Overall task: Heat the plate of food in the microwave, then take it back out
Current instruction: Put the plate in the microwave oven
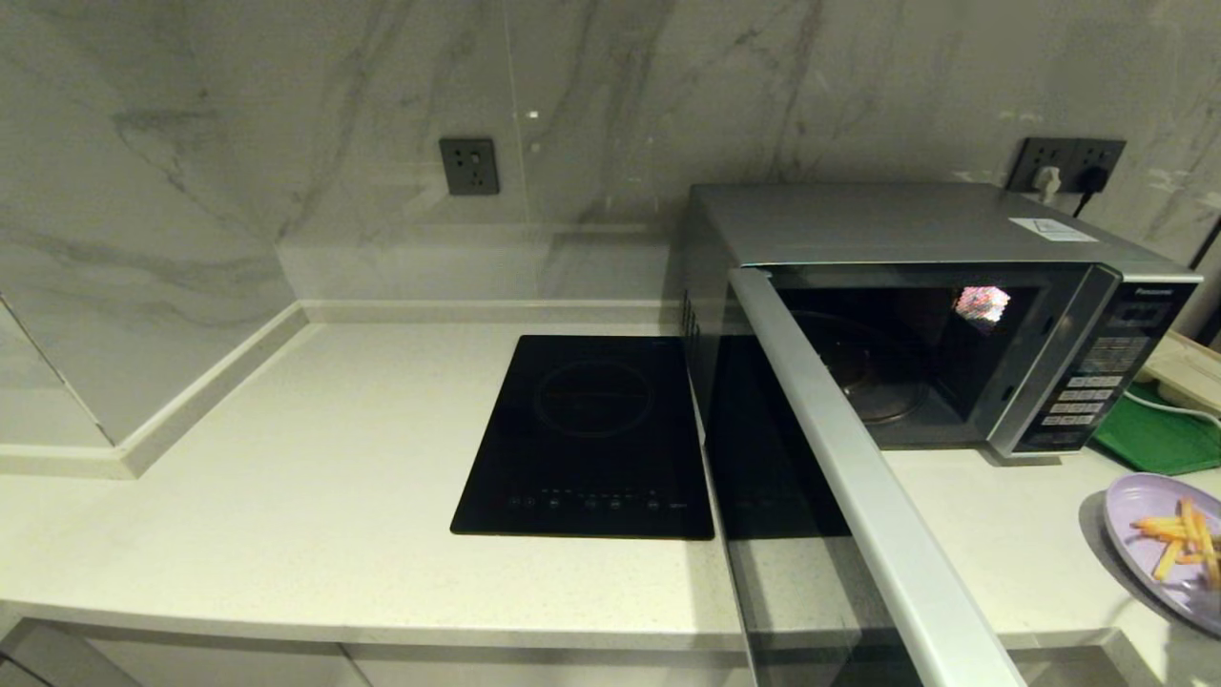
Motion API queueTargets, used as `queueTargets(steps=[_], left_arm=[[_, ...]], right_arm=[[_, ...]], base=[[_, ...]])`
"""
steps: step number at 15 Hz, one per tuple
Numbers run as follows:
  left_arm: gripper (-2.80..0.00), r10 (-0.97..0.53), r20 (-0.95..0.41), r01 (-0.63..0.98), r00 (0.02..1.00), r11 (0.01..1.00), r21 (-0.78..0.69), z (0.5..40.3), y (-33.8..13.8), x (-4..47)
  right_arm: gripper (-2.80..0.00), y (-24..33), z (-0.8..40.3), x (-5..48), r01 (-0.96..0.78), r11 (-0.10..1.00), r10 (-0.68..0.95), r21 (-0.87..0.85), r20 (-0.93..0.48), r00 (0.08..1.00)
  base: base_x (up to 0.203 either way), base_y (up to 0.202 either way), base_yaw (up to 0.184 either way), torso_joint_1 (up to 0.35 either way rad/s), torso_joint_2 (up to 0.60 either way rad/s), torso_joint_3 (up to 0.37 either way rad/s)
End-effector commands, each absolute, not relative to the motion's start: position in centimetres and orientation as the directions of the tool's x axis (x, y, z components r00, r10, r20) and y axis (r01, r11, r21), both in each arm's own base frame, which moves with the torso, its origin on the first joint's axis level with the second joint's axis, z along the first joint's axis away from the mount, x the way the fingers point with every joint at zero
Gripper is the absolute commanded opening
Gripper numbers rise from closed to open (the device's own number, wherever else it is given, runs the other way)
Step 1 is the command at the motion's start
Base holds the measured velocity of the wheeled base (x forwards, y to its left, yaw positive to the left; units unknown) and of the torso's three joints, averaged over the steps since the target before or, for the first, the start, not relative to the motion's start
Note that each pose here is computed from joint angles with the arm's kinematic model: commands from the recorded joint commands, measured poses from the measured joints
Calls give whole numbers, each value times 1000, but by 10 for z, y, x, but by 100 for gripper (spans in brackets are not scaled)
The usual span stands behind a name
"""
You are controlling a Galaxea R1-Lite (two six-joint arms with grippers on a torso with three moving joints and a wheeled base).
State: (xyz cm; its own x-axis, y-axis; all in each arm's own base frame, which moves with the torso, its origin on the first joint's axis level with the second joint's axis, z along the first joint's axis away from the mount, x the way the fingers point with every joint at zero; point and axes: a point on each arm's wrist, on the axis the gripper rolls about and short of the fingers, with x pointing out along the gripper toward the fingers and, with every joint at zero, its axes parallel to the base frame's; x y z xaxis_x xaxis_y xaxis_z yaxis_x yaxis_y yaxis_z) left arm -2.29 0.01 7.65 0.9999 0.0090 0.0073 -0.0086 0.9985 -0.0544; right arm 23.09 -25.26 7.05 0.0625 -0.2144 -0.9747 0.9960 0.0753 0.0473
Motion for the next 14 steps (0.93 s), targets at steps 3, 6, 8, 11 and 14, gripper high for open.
queueTargets(steps=[3,6,8,11,14], left_arm=[[-280,9,8,-9,1000,998,-55,77,0,-23],[-280,9,8,-9,1000,998,-55,77,0,-23],[-280,9,8,-9,1000,998,-55,77,0,-23],[-280,9,8,-9,1000,998,-55,77,0,-23],[-280,9,8,-9,1000,998,-55,77,0,-23]], right_arm=[[-280,-253,67,231,997,71,-206,39,-977,53],[-280,-254,69,232,996,72,-226,55,-972,70],[-280,-254,69,232,996,72,-226,57,-971,72],[-280,-254,71,232,996,72,-230,60,-970,75],[-280,-253,76,232,995,73,-241,71,-967,87]], base=[[0,0,0,0,0,0],[0,0,0,0,0,0],[0,0,0,0,0,0],[0,0,0,0,0,0],[0,0,0,0,0,0]])
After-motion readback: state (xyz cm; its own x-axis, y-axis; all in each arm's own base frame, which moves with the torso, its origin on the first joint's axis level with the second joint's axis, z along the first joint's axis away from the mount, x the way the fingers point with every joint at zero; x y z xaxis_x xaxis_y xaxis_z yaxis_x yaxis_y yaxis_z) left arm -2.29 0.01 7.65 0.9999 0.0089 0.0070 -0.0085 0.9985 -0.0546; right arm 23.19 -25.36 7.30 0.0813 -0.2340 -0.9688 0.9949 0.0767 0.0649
